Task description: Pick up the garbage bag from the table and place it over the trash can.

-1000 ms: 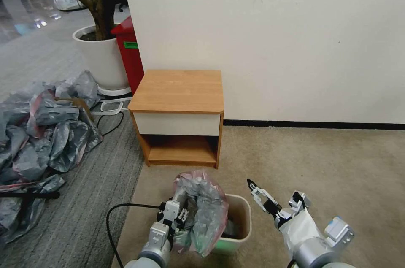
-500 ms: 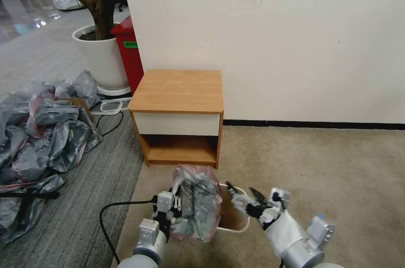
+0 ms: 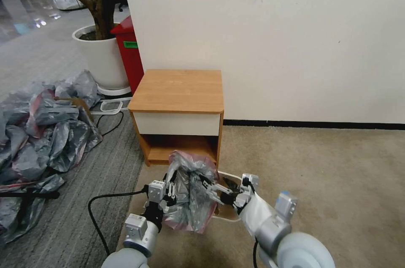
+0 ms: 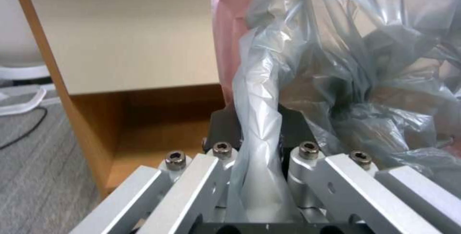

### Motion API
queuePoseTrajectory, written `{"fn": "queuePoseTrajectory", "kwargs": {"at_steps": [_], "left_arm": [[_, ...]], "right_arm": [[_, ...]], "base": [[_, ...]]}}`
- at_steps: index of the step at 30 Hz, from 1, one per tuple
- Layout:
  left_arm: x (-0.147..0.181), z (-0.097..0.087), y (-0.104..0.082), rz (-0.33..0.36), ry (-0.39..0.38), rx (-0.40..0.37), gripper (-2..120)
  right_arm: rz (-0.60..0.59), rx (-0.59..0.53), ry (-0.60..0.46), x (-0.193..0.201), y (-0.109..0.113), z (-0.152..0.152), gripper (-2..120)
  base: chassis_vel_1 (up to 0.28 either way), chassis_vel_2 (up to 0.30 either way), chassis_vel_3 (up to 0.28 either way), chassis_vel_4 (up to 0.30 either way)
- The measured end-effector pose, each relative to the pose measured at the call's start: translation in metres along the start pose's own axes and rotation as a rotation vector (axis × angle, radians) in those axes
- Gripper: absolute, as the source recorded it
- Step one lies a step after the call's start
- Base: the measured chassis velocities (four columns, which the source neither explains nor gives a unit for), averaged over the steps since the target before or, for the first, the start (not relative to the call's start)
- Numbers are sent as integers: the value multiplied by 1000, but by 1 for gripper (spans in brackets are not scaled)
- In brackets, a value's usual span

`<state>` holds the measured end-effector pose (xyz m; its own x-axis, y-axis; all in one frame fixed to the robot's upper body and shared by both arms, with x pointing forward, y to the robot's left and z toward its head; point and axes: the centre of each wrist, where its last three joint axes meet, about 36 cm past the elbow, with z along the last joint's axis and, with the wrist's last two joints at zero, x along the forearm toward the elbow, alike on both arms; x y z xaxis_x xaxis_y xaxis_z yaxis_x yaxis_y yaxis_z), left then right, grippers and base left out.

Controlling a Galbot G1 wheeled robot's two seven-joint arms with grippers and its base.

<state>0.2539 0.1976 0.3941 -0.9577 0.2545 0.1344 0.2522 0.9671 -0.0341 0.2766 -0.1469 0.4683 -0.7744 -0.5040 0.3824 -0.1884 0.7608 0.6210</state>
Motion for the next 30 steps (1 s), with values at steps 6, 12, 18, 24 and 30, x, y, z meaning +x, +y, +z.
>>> {"fn": "queuePoseTrajectory", "kwargs": {"at_steps": [6, 12, 18, 24, 30], "left_arm": [[1, -6, 4, 2, -19, -8, 9], [2, -13, 8, 23, -31, 20, 9], [2, -16, 10, 47, -11, 91, 9], [3, -20, 12, 54, 0, 114, 9], [3, -22, 13, 53, 11, 132, 9]], "right_arm": [[37, 17, 2, -9, 1, 2, 100], [10, 20, -16, -17, -4, 4, 100], [-79, 65, -57, -24, -18, 7, 99], [-103, 86, -60, -23, -20, 9, 84], [-103, 97, -67, -21, -22, 15, 63]], "base": [[0, 0, 0, 0], [0, 0, 0, 0], [0, 0, 0, 0], [0, 0, 0, 0], [0, 0, 0, 0]]}}
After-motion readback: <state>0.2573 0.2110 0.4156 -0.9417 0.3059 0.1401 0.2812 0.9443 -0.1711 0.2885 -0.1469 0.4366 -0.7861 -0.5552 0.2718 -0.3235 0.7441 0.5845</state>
